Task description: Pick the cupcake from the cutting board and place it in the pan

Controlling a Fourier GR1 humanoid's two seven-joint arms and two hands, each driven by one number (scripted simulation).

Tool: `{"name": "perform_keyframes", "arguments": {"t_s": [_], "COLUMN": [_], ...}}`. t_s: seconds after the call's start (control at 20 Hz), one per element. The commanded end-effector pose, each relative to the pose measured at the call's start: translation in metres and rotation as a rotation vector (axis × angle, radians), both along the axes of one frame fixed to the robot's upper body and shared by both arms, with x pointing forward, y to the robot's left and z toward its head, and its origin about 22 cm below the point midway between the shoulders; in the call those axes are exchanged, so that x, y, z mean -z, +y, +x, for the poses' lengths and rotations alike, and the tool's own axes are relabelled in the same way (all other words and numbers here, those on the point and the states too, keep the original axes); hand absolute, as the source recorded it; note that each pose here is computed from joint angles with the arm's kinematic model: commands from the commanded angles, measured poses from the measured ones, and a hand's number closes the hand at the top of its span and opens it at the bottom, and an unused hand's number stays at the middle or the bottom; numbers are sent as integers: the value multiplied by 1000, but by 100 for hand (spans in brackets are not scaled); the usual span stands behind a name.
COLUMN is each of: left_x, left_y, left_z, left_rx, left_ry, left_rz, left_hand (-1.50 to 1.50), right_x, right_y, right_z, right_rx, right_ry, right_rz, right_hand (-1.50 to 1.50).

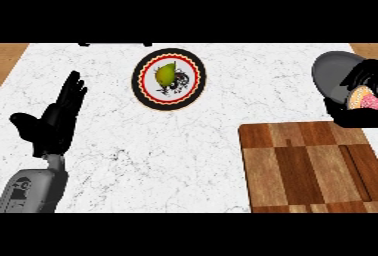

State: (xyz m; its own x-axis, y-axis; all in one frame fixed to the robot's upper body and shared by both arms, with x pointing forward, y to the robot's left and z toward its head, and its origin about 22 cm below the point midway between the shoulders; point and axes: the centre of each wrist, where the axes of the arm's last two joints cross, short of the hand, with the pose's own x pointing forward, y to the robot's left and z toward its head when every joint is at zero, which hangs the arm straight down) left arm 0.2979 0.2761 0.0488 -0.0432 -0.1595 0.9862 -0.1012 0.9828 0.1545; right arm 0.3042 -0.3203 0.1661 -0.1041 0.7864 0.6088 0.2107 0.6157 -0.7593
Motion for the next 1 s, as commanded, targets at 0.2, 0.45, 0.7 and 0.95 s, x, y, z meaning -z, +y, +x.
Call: {"name": "perform_keyframes", "arguments": {"t_s": [0.2, 0.45, 0.7, 0.95], "left_x": [-19, -13, -11, -8], "left_y": [-23, -16, -24, -23], "left_z": [12, 12, 18, 10], "left_rx": [35, 54, 72, 91], "left_ry": [-12, -23, -37, -36], "left_rz": [-5, 6, 0, -7], "left_hand": [0, 0, 0, 0], "right_x": [-5, 19, 55, 54], "right_y": [-95, -124, -150, -154], "right_z": [49, 58, 49, 59], "right_rx": [167, 250, 300, 349], "right_ry": [-14, -44, -43, -43], "right_rz": [-4, -158, -214, -160], "right_hand": [150, 150, 150, 150]}}
